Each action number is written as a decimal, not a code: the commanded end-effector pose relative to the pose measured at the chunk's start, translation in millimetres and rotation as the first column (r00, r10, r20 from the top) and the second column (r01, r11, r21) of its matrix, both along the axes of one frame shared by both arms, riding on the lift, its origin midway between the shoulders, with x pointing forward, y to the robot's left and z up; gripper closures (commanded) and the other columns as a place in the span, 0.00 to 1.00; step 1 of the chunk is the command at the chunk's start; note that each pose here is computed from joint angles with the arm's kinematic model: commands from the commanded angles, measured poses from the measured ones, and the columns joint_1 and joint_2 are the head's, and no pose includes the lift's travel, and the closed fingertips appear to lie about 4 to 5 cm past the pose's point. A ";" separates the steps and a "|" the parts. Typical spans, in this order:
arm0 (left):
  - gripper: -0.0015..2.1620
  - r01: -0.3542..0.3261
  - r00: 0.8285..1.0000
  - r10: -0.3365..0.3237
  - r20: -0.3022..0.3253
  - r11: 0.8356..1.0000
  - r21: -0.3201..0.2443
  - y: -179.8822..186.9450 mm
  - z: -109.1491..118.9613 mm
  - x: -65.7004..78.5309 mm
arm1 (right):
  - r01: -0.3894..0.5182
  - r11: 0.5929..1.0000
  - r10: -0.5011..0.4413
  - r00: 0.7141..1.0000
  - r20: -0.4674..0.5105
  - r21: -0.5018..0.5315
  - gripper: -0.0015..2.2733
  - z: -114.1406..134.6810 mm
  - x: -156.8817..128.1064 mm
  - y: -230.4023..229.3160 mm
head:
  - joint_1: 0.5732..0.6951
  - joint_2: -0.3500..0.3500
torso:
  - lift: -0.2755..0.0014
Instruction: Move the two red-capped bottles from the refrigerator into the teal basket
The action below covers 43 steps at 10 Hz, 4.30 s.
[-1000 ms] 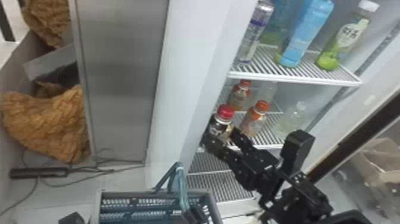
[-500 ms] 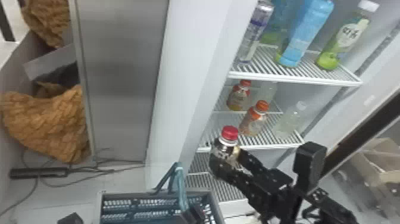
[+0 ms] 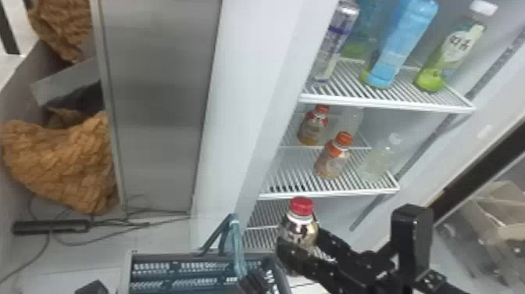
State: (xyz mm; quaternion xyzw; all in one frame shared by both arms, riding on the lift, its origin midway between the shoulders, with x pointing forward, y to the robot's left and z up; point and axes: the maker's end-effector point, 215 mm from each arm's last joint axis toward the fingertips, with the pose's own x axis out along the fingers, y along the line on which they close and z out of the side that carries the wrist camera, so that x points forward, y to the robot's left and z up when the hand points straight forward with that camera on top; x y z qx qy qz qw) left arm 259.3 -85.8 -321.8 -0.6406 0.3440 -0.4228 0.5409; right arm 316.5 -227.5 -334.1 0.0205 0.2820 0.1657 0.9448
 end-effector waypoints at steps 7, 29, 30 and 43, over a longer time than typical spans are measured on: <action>0.53 0.004 1.000 -0.004 0.003 1.000 0.001 -1.0 0.6 -0.4 | -0.066 0.992 0.078 0.990 -0.115 0.105 0.30 -29.7 -22.1 32.9 | 1.00 0.00 | 0.19; 0.54 0.006 1.000 -0.006 0.002 1.000 0.001 -1.1 0.3 -1.5 | 0.107 0.992 -0.128 0.891 0.435 0.073 0.20 79.1 42.1 -35.9 | 1.00 0.00 | 0.19; 0.53 0.006 1.000 -0.006 0.002 1.000 0.001 -1.1 0.3 -1.5 | 0.125 0.989 -0.147 0.873 0.465 0.077 0.20 77.7 44.3 -44.8 | 1.00 0.00 | 0.19; 0.54 0.004 1.000 -0.004 0.000 1.000 0.004 -1.0 -1.1 -1.7 | 0.179 0.981 -0.193 0.802 0.566 0.081 0.21 70.3 55.6 -69.8 | 1.00 0.00 | 0.19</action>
